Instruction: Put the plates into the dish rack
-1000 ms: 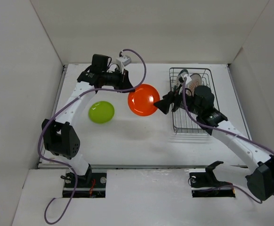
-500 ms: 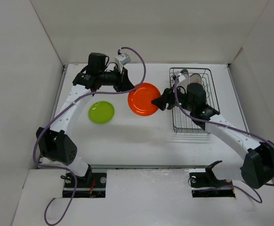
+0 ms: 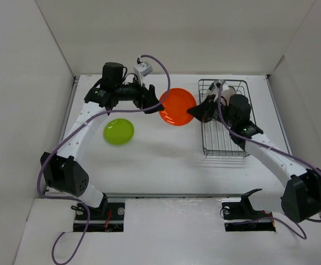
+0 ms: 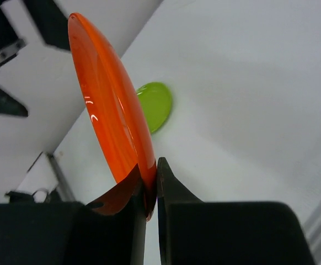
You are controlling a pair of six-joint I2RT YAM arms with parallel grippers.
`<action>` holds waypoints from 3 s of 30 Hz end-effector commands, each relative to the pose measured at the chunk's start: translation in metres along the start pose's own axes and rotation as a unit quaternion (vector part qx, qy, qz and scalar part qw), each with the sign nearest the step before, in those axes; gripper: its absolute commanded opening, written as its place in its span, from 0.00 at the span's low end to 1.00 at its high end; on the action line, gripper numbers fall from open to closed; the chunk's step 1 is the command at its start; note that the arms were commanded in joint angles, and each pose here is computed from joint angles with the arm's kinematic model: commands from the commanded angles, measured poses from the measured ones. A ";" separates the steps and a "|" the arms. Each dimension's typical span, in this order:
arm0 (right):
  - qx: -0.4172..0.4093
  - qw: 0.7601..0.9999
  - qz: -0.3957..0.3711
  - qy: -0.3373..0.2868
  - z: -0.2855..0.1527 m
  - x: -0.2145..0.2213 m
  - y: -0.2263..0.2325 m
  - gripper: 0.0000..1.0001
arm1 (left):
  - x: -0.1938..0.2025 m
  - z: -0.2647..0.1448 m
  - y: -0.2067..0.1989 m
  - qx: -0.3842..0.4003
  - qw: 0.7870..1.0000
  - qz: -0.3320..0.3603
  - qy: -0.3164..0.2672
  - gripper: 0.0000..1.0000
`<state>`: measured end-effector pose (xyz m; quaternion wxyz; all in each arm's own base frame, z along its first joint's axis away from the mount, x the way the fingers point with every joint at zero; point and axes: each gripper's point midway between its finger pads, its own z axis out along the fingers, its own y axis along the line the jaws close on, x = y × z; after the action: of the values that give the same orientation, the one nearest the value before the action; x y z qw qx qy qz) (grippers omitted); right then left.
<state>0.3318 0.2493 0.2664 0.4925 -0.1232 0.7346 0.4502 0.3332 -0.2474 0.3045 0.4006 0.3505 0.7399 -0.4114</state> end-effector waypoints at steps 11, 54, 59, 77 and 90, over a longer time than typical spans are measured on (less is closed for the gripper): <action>0.559 0.798 -0.080 -0.208 -0.201 -0.183 -0.131 0.00 | 0.008 -0.002 0.083 -0.215 0.974 -0.061 0.022 1.00; 0.606 0.793 -0.053 -0.028 -0.149 -0.075 -0.283 0.00 | 0.004 -0.026 0.092 -0.282 0.959 -0.036 0.012 1.00; 0.607 0.793 -0.048 -0.023 -0.143 -0.067 -0.283 0.24 | 0.000 -0.042 0.108 -0.337 0.941 -0.043 0.001 1.00; 0.644 0.756 -0.038 -0.113 -0.198 -0.128 -0.236 0.72 | 0.113 -0.126 0.199 -0.459 0.877 -0.115 0.082 1.00; 0.178 0.958 -0.206 -0.087 -0.096 -0.148 -0.048 0.79 | 0.242 -0.157 0.226 -0.387 0.882 -0.201 0.181 1.00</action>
<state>0.3907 0.0399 0.3538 0.6514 0.0039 0.7523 0.0986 0.3715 0.0346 0.0793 0.2790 0.0563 0.9571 -0.0538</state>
